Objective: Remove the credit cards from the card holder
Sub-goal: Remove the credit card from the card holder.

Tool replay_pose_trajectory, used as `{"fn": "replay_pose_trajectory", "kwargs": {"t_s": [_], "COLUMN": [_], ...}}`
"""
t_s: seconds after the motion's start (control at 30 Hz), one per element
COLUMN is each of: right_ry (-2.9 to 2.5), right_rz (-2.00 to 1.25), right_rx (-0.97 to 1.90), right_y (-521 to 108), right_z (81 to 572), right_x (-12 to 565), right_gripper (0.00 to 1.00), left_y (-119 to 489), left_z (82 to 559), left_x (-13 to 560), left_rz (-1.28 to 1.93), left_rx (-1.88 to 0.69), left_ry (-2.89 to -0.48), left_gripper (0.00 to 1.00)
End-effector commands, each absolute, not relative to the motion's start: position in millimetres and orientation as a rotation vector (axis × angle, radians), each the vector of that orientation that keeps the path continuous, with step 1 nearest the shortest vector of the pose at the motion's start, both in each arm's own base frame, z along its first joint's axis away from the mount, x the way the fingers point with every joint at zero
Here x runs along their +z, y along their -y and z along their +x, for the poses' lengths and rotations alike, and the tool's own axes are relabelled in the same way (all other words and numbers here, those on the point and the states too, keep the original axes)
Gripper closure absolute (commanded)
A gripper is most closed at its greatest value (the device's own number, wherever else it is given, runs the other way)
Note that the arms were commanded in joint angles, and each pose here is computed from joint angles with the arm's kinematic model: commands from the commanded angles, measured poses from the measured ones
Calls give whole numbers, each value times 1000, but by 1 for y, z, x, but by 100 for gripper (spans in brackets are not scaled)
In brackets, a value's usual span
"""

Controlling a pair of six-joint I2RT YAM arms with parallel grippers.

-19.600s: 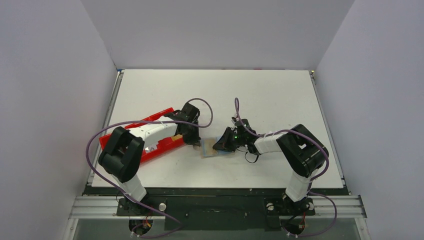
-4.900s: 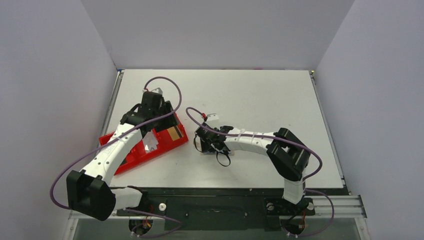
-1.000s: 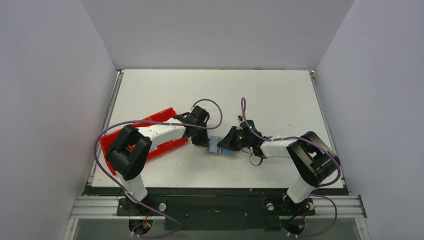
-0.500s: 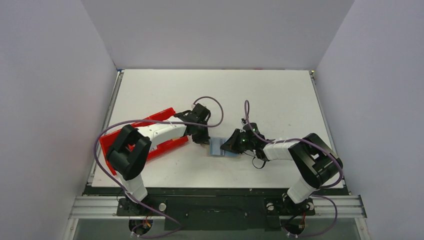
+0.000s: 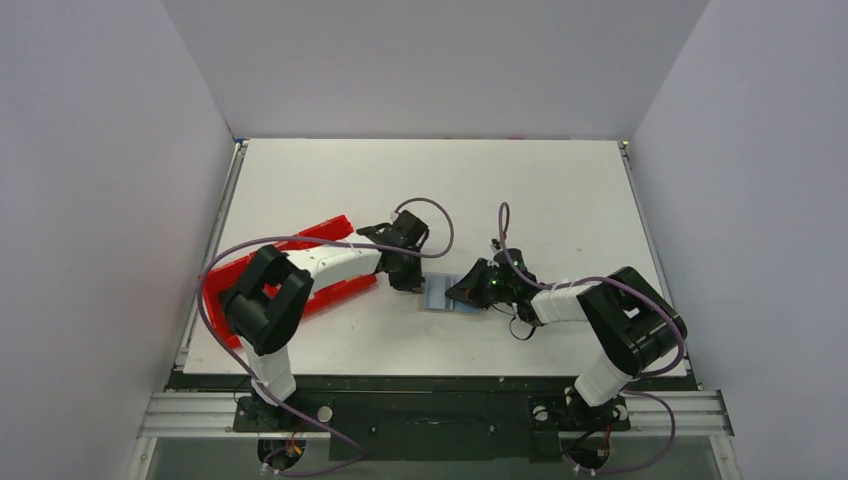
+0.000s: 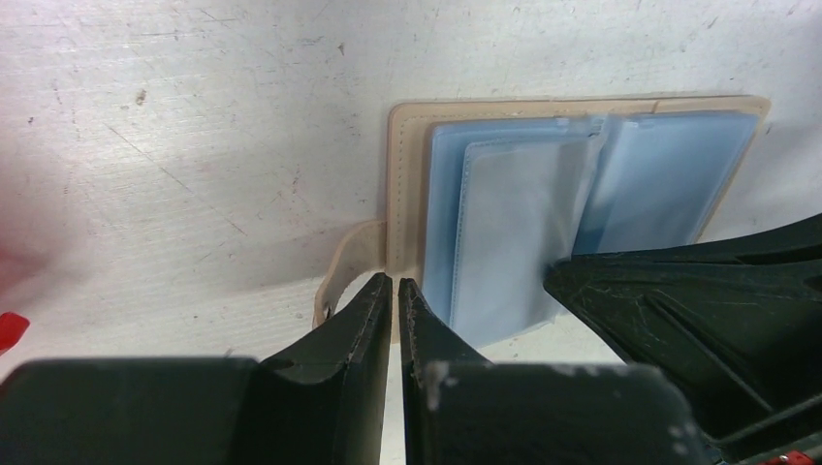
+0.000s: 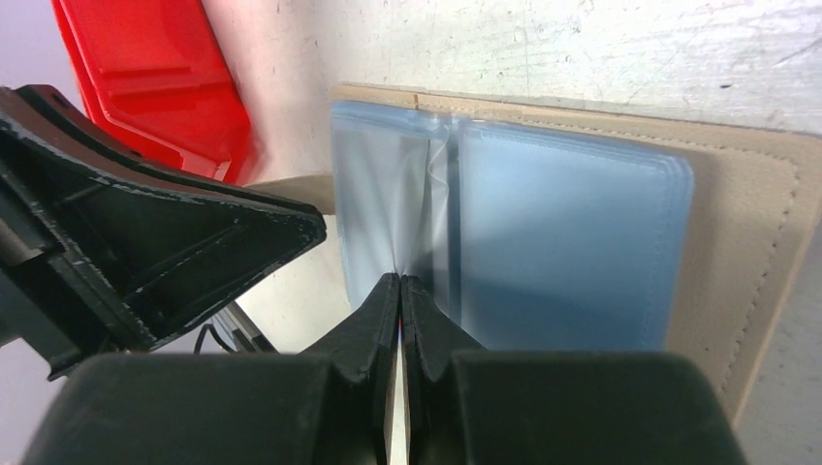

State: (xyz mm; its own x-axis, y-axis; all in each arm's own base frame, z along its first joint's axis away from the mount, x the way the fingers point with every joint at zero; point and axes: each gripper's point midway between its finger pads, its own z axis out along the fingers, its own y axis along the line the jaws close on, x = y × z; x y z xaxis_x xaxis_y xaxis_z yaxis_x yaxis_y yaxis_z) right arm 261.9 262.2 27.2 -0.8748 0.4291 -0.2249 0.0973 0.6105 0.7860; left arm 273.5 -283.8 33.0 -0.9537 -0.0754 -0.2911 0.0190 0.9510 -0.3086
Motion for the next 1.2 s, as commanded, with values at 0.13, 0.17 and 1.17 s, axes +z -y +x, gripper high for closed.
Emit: {"fn": "replay_pose_trajectory", "kwargs": {"t_s": [0.13, 0.17, 1.17], "right_ry": [-2315, -2315, -2295], "right_rz": [405, 404, 440], "right_rx": [1249, 1250, 1261], "right_y": [-264, -264, -252], "right_z": [274, 274, 271], "right_x": [57, 56, 56], "right_gripper": [100, 100, 100], "left_y": [305, 306, 333], "left_z": [284, 285, 284], "left_x": [51, 52, 54], "left_rz": [2, 1, 55], "left_rx": [-507, -510, -587], "left_ry": [-2750, -2746, -2740], "left_gripper": [94, 94, 96]}}
